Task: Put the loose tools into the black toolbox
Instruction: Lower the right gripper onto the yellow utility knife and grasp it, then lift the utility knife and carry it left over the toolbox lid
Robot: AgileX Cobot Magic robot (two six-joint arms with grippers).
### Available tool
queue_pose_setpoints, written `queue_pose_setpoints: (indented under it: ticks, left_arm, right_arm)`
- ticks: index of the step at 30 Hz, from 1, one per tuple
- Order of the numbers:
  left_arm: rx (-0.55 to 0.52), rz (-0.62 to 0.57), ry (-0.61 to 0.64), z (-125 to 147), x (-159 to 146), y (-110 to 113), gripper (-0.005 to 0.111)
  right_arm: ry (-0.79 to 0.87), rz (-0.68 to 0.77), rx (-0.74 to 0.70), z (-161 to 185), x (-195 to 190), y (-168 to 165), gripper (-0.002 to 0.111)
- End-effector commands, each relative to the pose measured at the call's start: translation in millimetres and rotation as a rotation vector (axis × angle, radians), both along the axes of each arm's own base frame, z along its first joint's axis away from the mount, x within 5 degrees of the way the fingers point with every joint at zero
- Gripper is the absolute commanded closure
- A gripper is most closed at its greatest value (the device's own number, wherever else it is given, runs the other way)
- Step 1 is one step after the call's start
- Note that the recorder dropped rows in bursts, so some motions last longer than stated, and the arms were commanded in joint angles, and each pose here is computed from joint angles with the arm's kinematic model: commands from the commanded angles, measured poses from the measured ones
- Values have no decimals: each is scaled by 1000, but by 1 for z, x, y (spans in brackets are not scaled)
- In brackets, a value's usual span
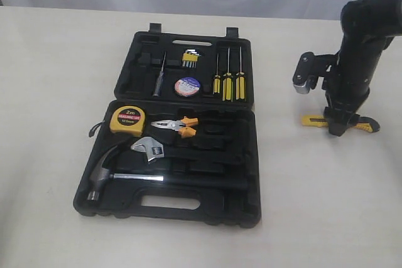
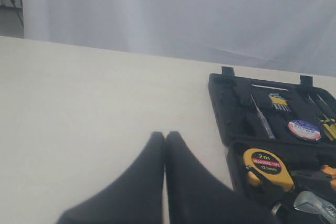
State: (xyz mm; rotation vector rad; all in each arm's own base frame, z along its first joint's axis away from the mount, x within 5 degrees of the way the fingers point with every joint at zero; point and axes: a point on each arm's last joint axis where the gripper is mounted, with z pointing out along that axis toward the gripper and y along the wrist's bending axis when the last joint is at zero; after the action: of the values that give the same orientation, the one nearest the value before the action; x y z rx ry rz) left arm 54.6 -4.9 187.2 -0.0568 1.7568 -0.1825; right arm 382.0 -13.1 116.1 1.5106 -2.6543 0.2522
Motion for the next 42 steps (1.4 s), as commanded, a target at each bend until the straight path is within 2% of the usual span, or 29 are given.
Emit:
queue_pose_setpoints:
  ticks: [1, 3, 5, 8, 12, 13, 19, 24, 29, 36, 40, 42]
  left_arm:
    - [4, -5, -1, 1, 0, 0, 107]
    - [4, -5, -1, 1, 0, 0, 107]
    - [4, -5, -1, 1, 0, 0, 107]
    - [4, -5, -1, 1, 0, 0, 107]
    - [4, -5, -1, 1, 0, 0, 107]
    - [4, -5, -1, 1, 0, 0, 107]
    - [4, -5, -1, 1, 0, 0, 107]
    - [4, -5, -1, 1, 0, 0, 107]
    - [4, -5, -1, 1, 0, 0, 107]
    - [4, -5, -1, 1, 0, 0, 107]
    - [4, -5, -1, 1, 0, 0, 107]
    - [4, -5, -1, 1, 0, 0, 107]
  right_arm:
    - [19, 26, -27, -13, 1, -5, 42]
    - [30, 21, -27, -18, 1, -5, 42]
    - [50, 3, -26, -23, 0, -5, 48]
    - [111, -23, -17, -30, -5, -4, 67]
    - [205, -78, 23, -38, -13, 0, 104]
    - [209, -85, 21, -38, -14, 0, 108]
    - [223, -207, 89, -29, -15, 8, 108]
    - [223, -286, 163, 3, -14, 22, 109]
    - [108, -397, 164, 49, -20, 50, 109]
    - [-88, -442, 176, 113, -41, 98, 109]
    - [-201, -651, 285, 149, -52, 130, 109]
    - [-245, -676, 359, 163, -56, 149, 109]
